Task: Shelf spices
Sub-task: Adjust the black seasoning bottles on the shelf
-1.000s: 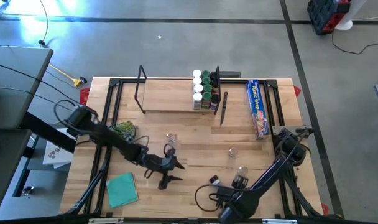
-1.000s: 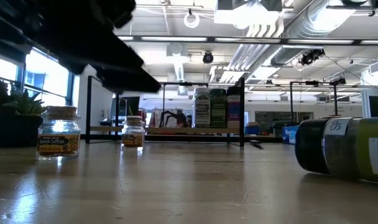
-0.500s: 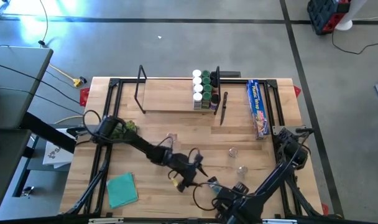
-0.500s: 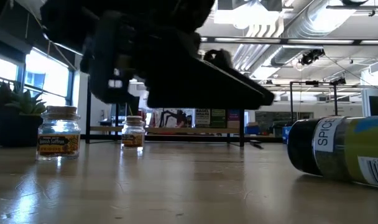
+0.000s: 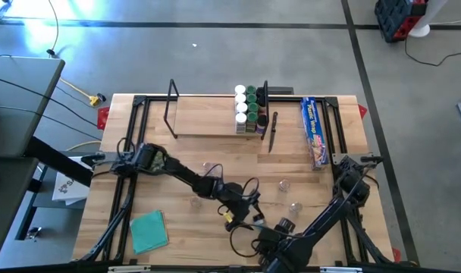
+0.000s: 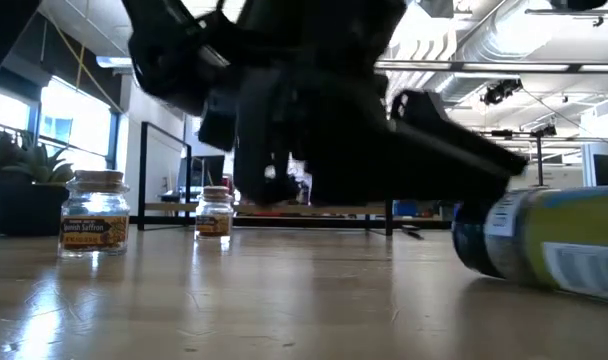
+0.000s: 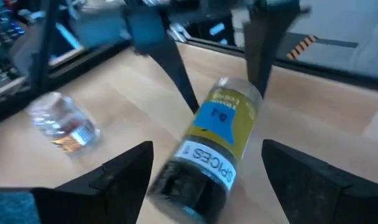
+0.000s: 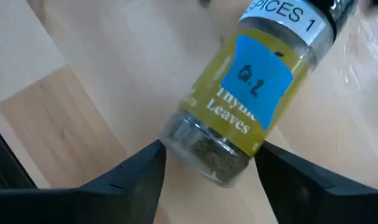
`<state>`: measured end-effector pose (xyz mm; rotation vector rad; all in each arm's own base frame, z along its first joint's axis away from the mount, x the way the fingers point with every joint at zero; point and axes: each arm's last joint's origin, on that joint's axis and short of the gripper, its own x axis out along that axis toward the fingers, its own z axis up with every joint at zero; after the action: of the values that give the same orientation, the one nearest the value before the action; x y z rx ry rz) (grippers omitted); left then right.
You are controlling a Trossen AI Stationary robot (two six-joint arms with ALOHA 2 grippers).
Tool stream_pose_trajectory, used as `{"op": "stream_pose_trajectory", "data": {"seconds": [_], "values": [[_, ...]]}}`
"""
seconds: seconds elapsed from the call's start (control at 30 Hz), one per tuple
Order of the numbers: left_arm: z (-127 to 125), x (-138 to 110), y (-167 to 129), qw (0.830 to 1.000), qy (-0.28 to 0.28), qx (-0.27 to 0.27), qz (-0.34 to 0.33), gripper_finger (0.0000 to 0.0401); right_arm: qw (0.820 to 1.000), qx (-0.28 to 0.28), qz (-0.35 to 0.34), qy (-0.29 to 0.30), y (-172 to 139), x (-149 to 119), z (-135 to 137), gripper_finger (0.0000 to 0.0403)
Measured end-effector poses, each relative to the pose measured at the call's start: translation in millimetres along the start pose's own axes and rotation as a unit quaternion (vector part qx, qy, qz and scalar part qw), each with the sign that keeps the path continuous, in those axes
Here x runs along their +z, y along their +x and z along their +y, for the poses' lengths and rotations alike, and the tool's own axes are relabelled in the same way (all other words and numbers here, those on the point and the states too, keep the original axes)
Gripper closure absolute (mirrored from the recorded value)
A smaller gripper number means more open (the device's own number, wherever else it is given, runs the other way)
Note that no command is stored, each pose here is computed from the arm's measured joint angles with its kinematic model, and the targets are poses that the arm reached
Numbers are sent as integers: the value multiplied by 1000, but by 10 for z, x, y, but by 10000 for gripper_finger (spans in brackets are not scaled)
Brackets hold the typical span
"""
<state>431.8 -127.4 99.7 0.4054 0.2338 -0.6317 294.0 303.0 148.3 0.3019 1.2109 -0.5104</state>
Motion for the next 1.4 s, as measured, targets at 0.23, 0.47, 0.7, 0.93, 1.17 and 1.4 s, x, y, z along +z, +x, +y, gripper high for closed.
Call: {"op": "stream_pose_trajectory", "data": {"seconds": [0.23, 0.47, 0.7, 0.93, 1.17, 1.4], "values": [[-11, -184, 110, 1000, -1, -18, 24, 95, 1000, 4, 3, -28, 44, 59, 5, 218], [-60, -246, 102, 997, -14, -47, 63, 105, 999, -5, 7, -36, 46, 64, -16, 248], [-79, -211, 65, 993, -62, -51, 91, 174, 999, -24, 11, -41, 44, 54, -55, 252], [4, 77, -243, 977, -99, -55, 178, 204, 996, -77, 21, -34, -148, 32, -220, 252], [339, 712, -680, 928, -125, -16, 350, 204, 992, -123, -32, -27, -454, -66, -385, 252], [685, 983, -714, 855, -127, 19, 502, 204, 990, -126, -59, -8, -487, -113, -391, 252]]}}
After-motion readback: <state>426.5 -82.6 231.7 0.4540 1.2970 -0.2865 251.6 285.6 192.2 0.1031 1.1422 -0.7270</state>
